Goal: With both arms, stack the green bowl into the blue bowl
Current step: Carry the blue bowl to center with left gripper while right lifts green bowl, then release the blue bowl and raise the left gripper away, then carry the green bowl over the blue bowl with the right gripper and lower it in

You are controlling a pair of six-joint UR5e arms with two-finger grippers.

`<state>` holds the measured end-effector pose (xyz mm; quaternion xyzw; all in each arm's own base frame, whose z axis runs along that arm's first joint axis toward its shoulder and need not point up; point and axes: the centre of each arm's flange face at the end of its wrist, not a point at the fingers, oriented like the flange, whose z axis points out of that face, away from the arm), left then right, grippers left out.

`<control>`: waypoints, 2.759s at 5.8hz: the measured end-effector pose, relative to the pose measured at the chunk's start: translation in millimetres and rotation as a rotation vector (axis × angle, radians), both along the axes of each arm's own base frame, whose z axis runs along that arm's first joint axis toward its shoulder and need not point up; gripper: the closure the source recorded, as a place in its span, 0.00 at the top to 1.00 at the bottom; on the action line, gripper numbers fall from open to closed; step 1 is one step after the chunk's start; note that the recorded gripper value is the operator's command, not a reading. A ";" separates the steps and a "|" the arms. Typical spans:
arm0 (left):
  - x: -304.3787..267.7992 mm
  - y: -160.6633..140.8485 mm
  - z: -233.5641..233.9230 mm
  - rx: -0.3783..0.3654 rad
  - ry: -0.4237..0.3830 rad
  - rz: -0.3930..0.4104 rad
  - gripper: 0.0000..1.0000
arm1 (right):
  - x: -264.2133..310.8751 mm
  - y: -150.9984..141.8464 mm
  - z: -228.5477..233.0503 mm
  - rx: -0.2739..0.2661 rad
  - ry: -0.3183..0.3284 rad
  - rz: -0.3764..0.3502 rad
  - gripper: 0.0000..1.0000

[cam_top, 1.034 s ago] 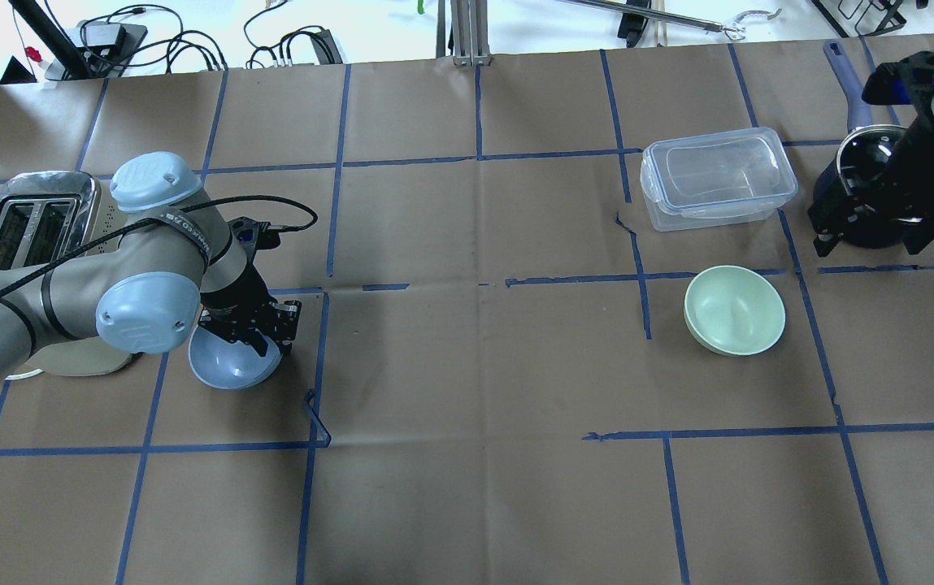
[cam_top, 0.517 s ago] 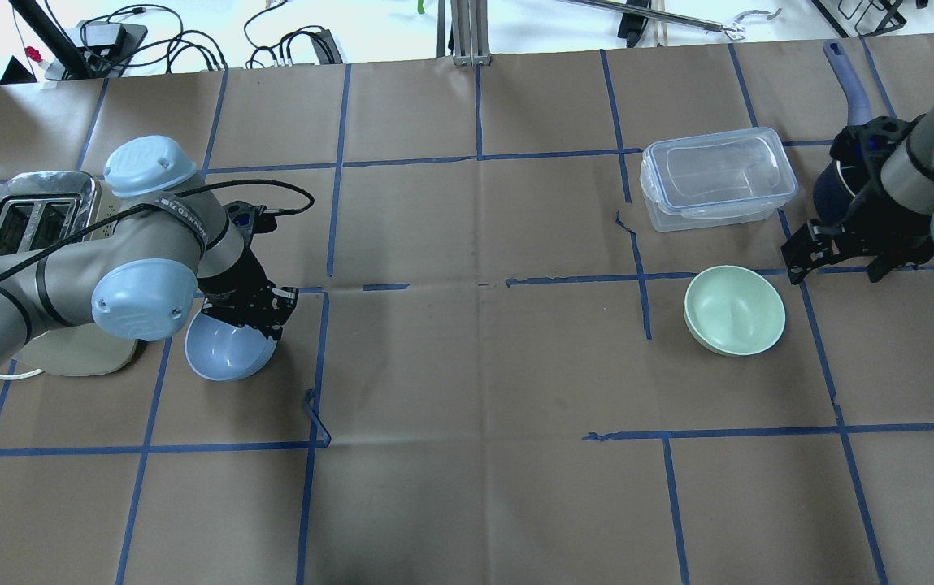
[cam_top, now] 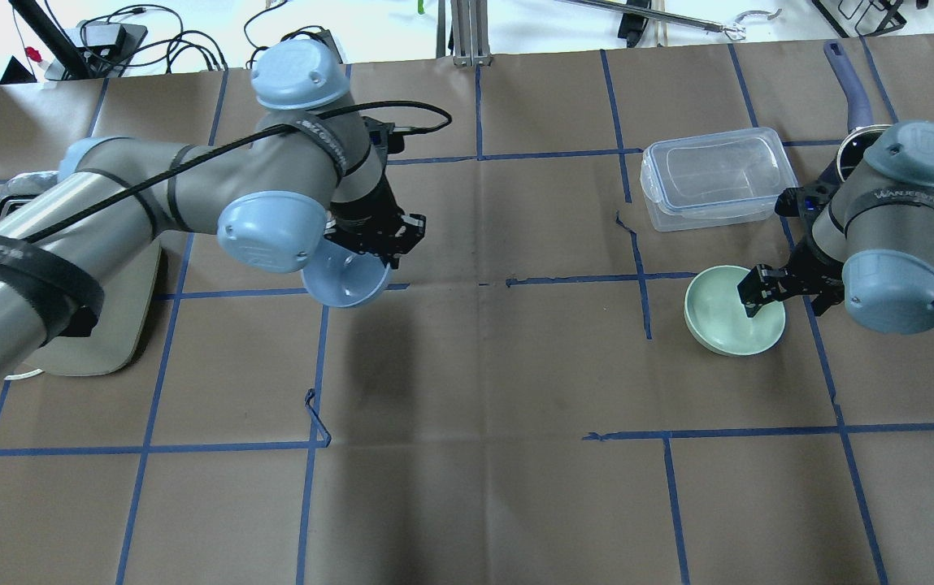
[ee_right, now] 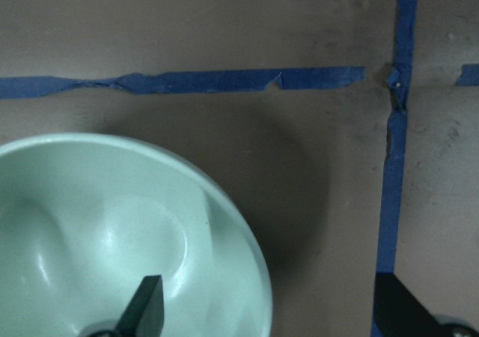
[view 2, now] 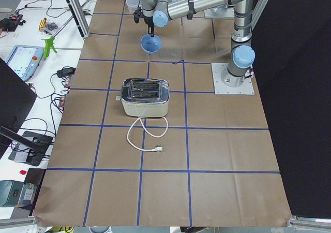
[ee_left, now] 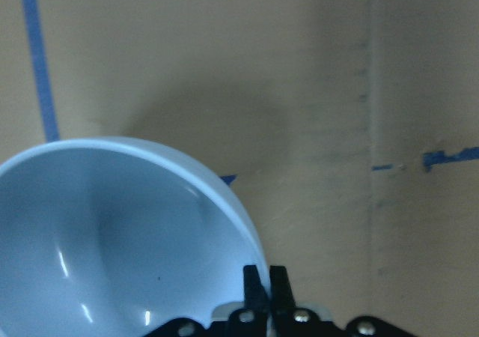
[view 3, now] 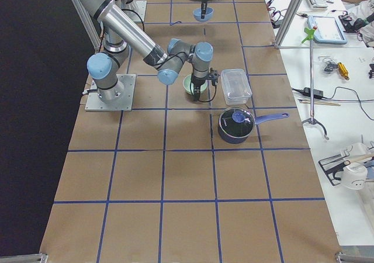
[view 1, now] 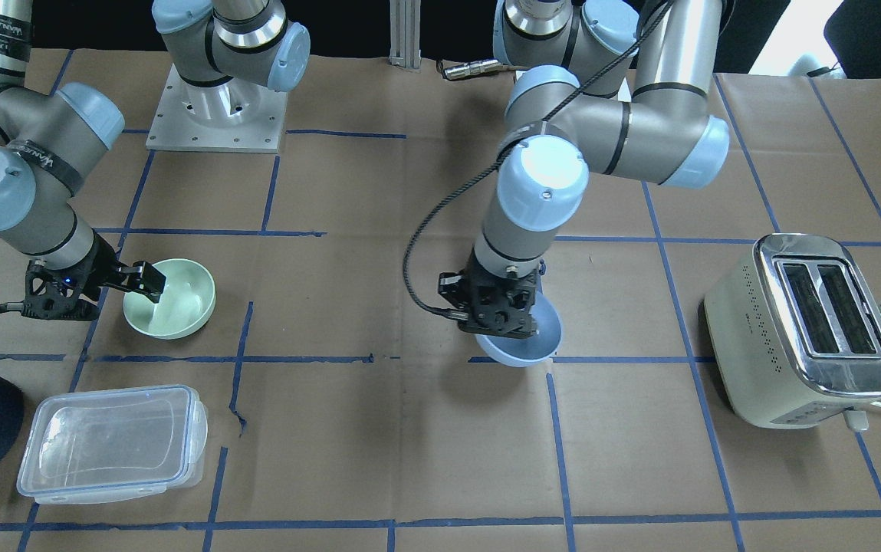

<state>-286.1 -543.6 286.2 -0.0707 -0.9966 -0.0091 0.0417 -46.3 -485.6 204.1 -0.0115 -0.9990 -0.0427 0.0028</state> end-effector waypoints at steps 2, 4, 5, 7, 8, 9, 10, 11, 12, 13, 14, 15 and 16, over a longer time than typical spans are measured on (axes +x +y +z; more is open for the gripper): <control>-93.2 3.3 -22.8 -0.051 0.016 -0.153 0.06 | 1.1 0.4 -0.8 -0.002 -0.008 0.000 0.09; -128.5 19.7 -47.6 -0.056 0.010 -0.209 0.29 | 1.9 -3.7 6.9 -0.022 -0.021 -0.008 0.07; -128.4 27.3 -49.7 -0.017 -0.009 -0.210 0.98 | -0.4 -12.8 20.2 -0.035 -0.018 -0.008 0.07; -126.9 28.3 -52.7 0.013 -0.018 -0.203 0.99 | -0.7 -41.3 86.3 -0.001 -0.046 0.005 0.07; -121.7 24.8 -22.2 -0.034 0.001 -0.192 0.99 | 10.0 -44.8 128.5 0.023 -0.086 0.016 0.08; -101.7 22.8 25.9 -0.075 0.020 -0.166 0.99 | 21.5 -41.3 167.6 0.036 -0.130 0.023 0.08; -72.3 23.7 68.1 -0.088 0.026 -0.132 0.98 | 29.5 -37.8 193.0 0.038 -0.166 0.023 0.07; -32.8 23.6 103.2 -0.084 0.021 -0.105 0.99 | 36.4 -38.3 202.0 0.036 -0.183 0.021 0.07; 22.0 24.9 136.0 -0.058 0.009 -0.072 0.99 | 52.3 -41.6 203.4 0.029 -0.180 0.010 0.07; 66.3 35.6 164.2 -0.030 -0.002 -0.034 0.99 | 86.2 -48.2 200.5 0.013 -0.165 -0.010 0.07; 86.3 46.5 181.7 -0.026 -0.024 -0.015 0.99 | 129.1 -54.8 194.2 -0.007 -0.150 -0.035 0.07; 95.2 53.2 194.2 -0.035 -0.052 -0.007 0.99 | 182.4 -59.0 183.8 -0.030 -0.140 -0.064 0.07; 100.9 55.6 204.7 -0.043 -0.062 0.002 0.99 | 238.2 -58.8 169.9 -0.052 -0.136 -0.093 0.07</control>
